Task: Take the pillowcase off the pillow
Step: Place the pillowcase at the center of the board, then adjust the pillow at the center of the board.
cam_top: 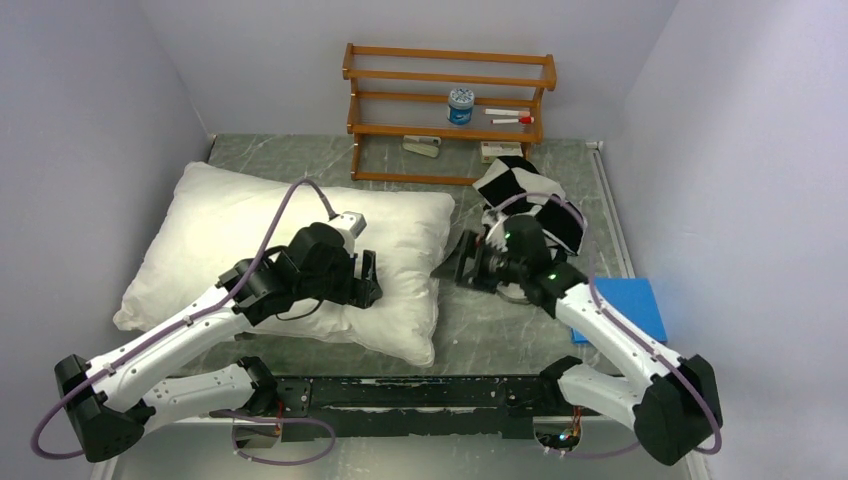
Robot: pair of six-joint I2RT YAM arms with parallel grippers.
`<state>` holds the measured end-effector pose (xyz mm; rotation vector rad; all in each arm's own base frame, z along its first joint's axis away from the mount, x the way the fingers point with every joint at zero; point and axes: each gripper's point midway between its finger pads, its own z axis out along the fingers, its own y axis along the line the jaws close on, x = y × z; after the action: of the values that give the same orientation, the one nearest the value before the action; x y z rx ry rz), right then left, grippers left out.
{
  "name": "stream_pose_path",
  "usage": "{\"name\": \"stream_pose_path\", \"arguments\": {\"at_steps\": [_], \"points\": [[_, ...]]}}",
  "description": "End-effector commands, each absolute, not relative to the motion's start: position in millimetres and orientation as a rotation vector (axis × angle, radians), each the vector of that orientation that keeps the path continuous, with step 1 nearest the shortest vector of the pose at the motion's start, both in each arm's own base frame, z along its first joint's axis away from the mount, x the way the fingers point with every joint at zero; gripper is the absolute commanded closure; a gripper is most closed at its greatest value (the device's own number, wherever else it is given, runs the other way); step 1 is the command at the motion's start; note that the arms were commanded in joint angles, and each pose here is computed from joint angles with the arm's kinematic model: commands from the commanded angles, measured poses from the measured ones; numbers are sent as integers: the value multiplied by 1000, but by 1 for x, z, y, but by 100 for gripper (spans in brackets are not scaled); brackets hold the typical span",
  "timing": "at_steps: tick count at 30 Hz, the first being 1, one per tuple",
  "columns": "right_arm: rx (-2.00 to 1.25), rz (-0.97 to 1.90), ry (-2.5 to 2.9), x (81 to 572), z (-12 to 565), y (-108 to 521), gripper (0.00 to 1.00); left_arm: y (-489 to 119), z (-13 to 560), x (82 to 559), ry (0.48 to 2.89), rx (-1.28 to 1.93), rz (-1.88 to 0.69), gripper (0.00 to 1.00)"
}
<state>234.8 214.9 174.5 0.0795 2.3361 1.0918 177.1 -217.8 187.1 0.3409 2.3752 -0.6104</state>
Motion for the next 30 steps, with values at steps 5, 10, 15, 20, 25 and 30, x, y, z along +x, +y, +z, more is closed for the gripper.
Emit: {"name": "stream_pose_path", "arguments": {"at_steps": [5, 10, 15, 20, 25, 30], "points": [[-16, 1567, 2342, 167, 151, 304, 9, -226, 199, 178, 2336, 335, -683, 20], [-37, 1458, 2480, 171, 120, 316, 63, -227, 206, 179, 2327, 331, -687, 20], [83, 852, 2297, 244, 154, 254, 100, -203, 222, 182, 2327, 255, -572, 4], [109, 571, 2200, 294, 173, 191, 100, -189, 254, 186, 2252, 226, -536, 2], [6, 747, 2523, 283, 99, 205, 99, -195, 274, 188, 2213, 238, -577, 2], [45, 667, 2644, 277, 66, 198, 84, -196, 267, 182, 2222, 239, -613, 2]]}}
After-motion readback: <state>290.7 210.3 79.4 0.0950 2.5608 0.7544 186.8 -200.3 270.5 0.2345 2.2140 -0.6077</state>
